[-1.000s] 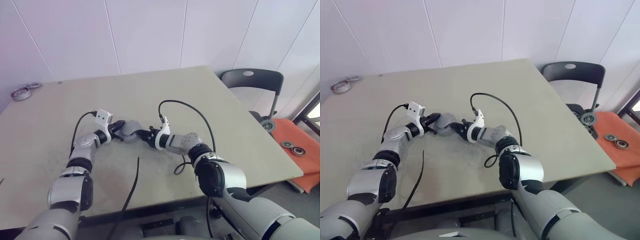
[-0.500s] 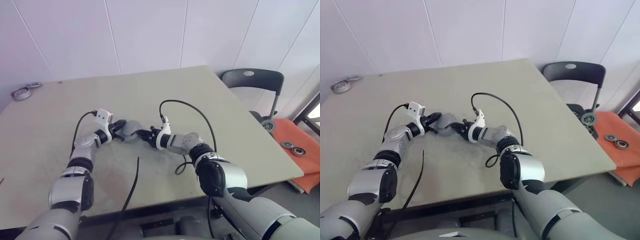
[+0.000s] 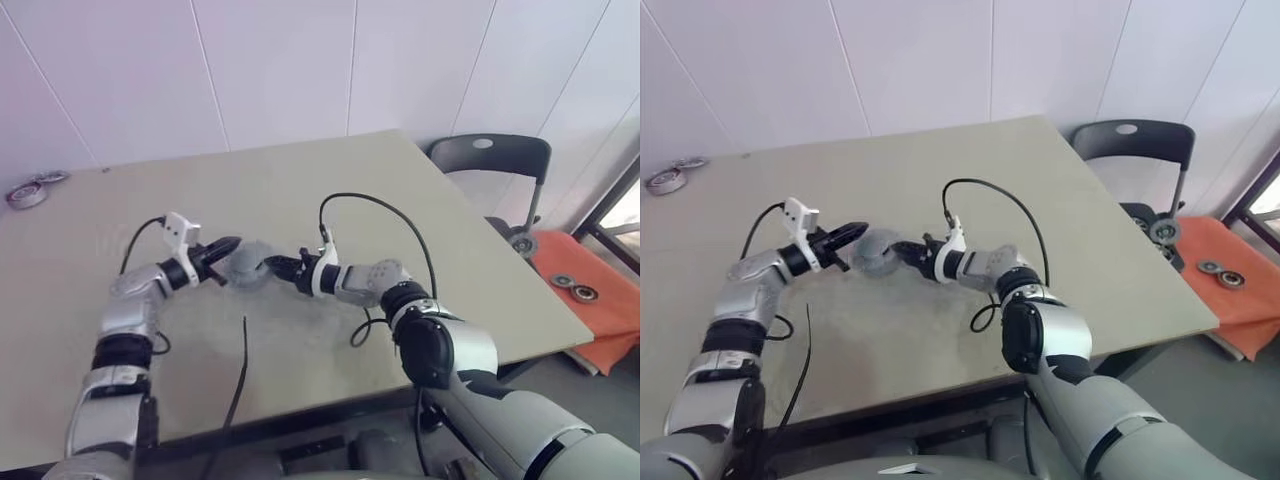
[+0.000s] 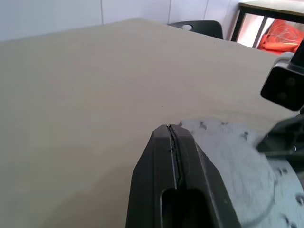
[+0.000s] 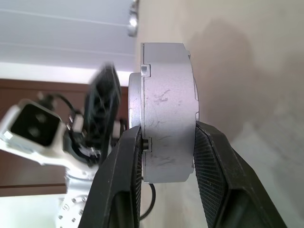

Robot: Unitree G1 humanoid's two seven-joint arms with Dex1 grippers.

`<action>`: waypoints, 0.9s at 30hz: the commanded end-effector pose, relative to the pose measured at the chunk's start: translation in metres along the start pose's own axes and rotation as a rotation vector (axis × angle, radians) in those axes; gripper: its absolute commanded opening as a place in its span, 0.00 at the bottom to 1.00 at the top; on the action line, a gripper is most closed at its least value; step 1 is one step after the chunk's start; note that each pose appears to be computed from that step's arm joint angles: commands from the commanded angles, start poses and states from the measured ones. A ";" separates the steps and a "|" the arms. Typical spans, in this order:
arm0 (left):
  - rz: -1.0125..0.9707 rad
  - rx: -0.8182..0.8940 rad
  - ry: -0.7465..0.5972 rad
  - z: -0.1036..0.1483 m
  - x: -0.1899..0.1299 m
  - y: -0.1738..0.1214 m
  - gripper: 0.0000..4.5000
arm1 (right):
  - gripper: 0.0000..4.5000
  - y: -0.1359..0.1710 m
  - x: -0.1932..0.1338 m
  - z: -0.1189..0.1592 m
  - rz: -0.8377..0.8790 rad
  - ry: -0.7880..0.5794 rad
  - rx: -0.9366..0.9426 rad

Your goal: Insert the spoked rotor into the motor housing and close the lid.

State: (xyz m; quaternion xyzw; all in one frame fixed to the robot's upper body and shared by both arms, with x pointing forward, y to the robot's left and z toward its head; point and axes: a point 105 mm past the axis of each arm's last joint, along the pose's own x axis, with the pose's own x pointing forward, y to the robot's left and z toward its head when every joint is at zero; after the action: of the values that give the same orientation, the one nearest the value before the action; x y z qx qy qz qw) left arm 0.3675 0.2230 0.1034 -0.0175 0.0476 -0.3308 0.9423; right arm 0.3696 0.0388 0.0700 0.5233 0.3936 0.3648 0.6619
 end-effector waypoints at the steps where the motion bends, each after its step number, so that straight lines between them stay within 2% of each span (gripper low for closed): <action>1: -0.007 0.018 -0.095 0.040 -0.021 -0.001 0.00 | 0.27 0.040 0.001 0.012 0.165 -0.012 0.027; 9: 0.037 -0.045 -0.124 0.059 -0.063 -0.008 0.00 | 0.27 0.034 0.000 0.000 0.168 0.046 0.051; 13: 0.085 -0.158 -0.224 0.074 -0.082 -0.004 0.00 | 0.27 0.035 0.000 -0.001 0.180 0.047 0.053; 19: 0.223 -0.366 -0.366 0.066 -0.113 -0.006 0.00 | 0.27 0.029 0.003 0.000 0.133 0.030 0.040; 24: 0.265 -0.452 -0.334 0.043 -0.125 -0.025 0.00 | 0.27 0.028 0.005 -0.001 0.118 0.030 0.030; 27: 0.271 -0.475 -0.332 0.039 -0.130 -0.033 0.00 | 0.27 0.028 0.006 -0.001 0.112 0.031 0.026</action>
State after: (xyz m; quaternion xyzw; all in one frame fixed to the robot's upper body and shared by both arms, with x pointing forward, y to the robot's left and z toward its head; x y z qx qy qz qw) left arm 0.2534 0.2799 0.1353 -0.2936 0.0014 -0.1642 0.9417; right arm 0.3622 0.0430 0.0734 0.5396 0.4079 0.3786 0.6318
